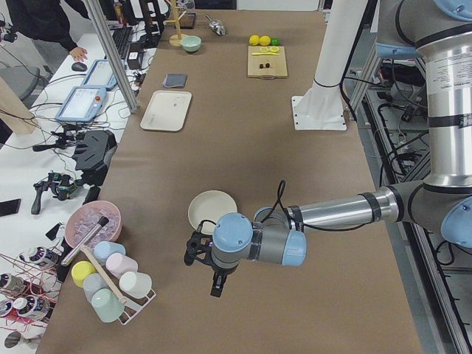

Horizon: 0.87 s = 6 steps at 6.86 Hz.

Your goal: Place red cherry on plate

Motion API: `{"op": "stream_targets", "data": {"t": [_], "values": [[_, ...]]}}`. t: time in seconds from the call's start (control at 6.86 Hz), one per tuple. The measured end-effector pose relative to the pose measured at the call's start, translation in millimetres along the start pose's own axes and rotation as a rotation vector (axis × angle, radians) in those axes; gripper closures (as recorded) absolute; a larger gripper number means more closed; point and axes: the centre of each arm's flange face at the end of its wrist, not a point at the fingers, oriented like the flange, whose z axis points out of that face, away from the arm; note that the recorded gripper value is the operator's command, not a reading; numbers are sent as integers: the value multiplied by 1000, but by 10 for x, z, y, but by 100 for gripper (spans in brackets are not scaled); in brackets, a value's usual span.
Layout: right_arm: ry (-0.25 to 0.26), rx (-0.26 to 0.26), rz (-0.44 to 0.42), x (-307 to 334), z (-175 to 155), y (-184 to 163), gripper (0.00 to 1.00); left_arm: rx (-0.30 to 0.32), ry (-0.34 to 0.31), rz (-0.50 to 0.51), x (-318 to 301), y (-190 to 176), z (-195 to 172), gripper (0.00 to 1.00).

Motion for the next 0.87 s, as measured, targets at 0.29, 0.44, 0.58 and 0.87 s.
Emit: {"op": "stream_targets", "data": {"t": [0.29, 0.44, 0.58, 0.87], "values": [[-2, -2, 3, 1, 11, 13, 0, -19, 10, -10, 69, -323, -57, 1], [-3, -1, 4, 0, 11, 13, 0, -28, 51, -21, 178, -600, -129, 1], [-3, -2, 5, 1, 11, 15, 0, -25, 149, -45, 304, -824, -153, 1], [-4, -4, 11, 14, 20, 14, 0, -59, 318, -81, 521, -1166, 69, 1]]}}
